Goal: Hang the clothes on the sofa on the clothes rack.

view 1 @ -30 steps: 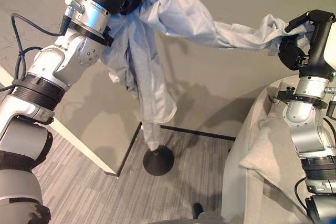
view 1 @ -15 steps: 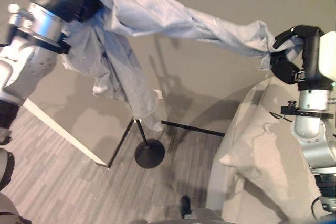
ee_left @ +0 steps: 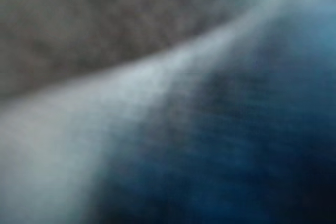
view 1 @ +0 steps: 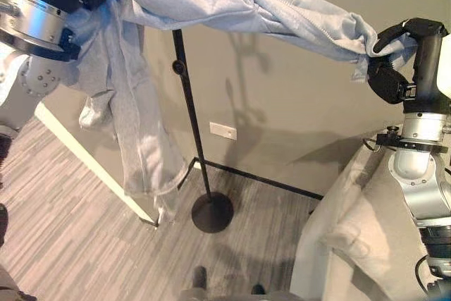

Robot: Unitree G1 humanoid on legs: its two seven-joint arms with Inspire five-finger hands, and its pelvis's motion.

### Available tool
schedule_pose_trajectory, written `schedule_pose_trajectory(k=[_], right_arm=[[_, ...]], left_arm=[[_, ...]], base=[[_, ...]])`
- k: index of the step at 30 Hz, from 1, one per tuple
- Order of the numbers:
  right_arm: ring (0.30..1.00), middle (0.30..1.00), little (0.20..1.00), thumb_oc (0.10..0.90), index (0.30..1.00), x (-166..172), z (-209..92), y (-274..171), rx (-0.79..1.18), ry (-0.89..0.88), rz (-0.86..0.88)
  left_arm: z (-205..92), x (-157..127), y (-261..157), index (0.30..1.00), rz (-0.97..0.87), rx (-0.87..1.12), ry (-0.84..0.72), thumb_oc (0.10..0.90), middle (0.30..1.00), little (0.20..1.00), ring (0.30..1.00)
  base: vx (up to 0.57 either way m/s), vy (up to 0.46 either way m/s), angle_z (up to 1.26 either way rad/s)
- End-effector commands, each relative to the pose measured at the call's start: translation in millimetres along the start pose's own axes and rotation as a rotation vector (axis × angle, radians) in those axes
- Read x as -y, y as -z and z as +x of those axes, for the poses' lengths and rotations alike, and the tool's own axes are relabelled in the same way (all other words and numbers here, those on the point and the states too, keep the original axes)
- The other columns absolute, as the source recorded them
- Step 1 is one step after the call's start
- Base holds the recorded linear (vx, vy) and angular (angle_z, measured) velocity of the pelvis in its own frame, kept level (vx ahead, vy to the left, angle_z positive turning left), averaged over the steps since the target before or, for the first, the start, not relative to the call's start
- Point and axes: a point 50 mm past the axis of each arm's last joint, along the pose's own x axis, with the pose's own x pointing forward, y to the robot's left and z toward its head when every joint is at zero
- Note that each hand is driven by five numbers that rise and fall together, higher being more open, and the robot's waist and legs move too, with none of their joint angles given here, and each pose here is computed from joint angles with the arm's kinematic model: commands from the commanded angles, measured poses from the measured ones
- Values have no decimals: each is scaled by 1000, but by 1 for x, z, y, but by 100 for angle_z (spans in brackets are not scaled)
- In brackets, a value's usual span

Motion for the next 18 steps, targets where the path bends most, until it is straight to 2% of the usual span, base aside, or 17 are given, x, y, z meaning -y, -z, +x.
schedule_pose_trajectory(k=[1, 8, 18], right_arm=[[300, 300, 300, 400, 300, 28, 25, -4, 45, 159, -75], [300, 300, 300, 400, 300, 17, 15, -2, 7, 127, -71], [300, 300, 300, 400, 300, 34, 8, 32, -149, 192, -128]], left_arm=[[15, -32, 31, 300, -12, -190, -177, 400, 300, 300, 300], [31, -11, -9, 300, -178, -87, -155, 400, 300, 300, 300], [58, -19, -63, 300, -255, 98, -223, 400, 300, 300, 300]], base=[[97, 94, -20], [77, 103, -15], [36, 17, -12]])
